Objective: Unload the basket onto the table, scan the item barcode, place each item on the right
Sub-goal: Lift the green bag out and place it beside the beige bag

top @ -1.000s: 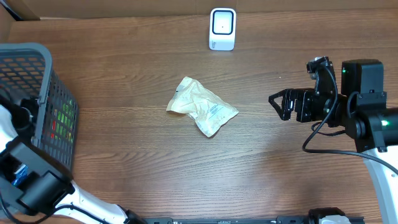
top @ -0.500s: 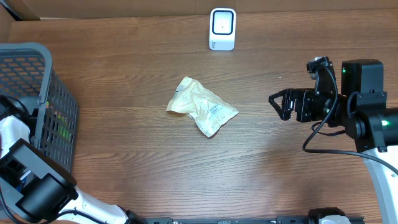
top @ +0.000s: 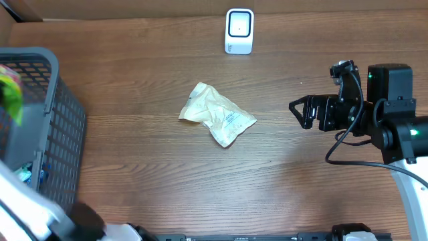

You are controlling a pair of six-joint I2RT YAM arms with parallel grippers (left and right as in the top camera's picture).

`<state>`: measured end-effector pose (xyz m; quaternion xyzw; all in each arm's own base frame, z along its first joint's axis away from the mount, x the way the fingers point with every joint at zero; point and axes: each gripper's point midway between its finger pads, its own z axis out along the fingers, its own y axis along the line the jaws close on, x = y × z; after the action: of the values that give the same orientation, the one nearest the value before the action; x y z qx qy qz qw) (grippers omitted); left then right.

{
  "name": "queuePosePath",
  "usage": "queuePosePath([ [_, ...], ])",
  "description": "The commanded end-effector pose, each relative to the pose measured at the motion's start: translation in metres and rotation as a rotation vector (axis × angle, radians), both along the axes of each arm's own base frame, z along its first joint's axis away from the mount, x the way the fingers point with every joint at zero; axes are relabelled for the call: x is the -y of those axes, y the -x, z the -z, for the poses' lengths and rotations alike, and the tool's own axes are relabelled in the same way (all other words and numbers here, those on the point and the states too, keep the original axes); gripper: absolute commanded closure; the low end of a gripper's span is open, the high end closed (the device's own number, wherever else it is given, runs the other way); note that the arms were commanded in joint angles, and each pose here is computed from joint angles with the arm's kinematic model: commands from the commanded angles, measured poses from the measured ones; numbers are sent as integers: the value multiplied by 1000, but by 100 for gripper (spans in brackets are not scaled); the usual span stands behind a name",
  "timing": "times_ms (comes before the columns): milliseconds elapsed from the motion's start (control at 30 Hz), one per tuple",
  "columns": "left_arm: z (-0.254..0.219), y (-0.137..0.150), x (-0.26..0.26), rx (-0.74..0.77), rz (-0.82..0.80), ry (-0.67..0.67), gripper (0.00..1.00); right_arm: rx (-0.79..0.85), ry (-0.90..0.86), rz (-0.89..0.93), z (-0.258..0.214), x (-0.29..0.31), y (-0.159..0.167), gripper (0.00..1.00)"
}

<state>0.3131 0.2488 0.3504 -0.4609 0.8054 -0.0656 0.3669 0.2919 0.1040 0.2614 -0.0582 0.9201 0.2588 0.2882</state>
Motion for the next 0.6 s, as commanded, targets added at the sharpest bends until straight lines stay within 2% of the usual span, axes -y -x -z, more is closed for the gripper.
queuePosePath([
  [0,-75,30,59,125,131,-192,96,34,-7,-8,-11,-2,-2,0],
  [67,-77,28,114,110,321,-226,96,45,-8,-8,-12,-3,-4,0],
  [167,-55,19,174,30,580,-217,96,46,-8,-8,-12,-3,-4,0],
  [200,-32,17,201,-59,682,-182,96,42,-8,-8,-12,-3,-4,0],
  [267,14,16,231,-236,788,-130,96,32,-7,-8,-10,-2,-2,0],
  [400,112,15,247,-582,745,-69,96,28,-7,-8,-10,-2,-1,0],
  [567,223,6,284,-717,760,41,96,29,-7,-8,-10,-2,-2,0],
])
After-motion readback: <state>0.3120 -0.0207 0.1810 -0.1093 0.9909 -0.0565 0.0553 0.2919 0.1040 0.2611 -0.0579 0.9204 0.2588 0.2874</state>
